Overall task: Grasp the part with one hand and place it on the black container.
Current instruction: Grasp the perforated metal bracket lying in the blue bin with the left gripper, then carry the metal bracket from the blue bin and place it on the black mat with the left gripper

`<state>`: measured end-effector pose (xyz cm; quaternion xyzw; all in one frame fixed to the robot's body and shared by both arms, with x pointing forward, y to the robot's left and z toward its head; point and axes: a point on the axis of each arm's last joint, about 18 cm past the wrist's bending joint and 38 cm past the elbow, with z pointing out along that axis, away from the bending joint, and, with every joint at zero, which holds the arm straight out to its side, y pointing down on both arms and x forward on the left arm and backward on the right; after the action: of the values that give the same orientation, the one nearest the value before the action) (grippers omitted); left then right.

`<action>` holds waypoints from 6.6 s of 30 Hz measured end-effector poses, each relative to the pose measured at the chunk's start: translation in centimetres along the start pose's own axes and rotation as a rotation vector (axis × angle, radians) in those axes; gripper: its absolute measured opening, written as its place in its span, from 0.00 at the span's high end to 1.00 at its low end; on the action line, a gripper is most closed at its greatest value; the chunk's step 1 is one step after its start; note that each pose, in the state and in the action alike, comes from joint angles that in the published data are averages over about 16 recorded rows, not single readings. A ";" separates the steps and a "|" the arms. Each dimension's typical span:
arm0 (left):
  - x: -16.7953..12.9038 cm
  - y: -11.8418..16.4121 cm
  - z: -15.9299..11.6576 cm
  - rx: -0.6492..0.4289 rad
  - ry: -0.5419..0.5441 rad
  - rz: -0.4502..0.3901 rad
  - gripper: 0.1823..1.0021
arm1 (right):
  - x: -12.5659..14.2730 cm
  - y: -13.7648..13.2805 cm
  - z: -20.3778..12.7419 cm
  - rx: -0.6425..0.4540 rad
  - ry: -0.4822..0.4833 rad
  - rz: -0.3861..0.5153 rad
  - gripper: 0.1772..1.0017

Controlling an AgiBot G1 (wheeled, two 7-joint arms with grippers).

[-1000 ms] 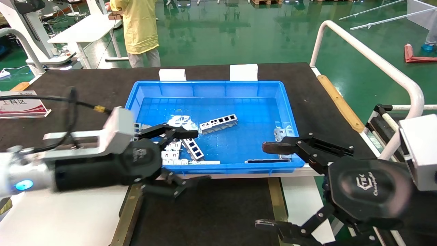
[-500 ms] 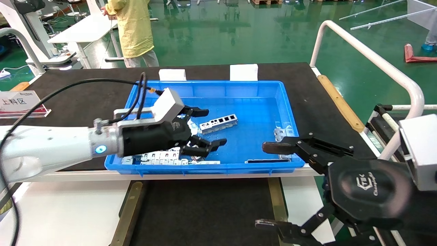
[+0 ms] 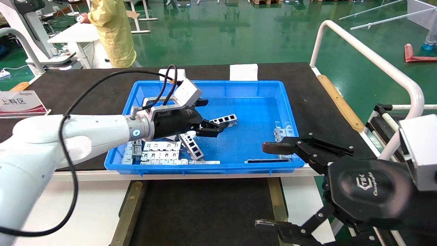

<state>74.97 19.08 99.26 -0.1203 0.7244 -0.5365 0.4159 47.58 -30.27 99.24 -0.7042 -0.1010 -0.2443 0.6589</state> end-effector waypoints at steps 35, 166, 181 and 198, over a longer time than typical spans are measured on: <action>0.9 3.9 2.4 -0.135 -0.098 0.010 0.08 | 0.0 0.0 0.0 0.000 0.000 0.000 0.08; 18.1 23.3 -4.4 -0.133 -0.198 -0.892 0.94 | 0.0 0.0 0.0 0.000 0.000 0.000 0.98; 18.8 23.4 -2.3 -0.122 -0.305 -1.010 0.94 | 0.0 0.0 0.0 0.000 0.000 0.000 0.98; 19.7 23.6 -1.5 -0.136 -0.350 -1.050 0.92 | 0.0 0.0 0.0 0.000 0.000 0.000 0.96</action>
<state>67.96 17.18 69.30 -0.5787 0.5203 -0.5959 0.1982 47.58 -30.27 99.24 -0.7042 -0.1010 -0.2443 0.6589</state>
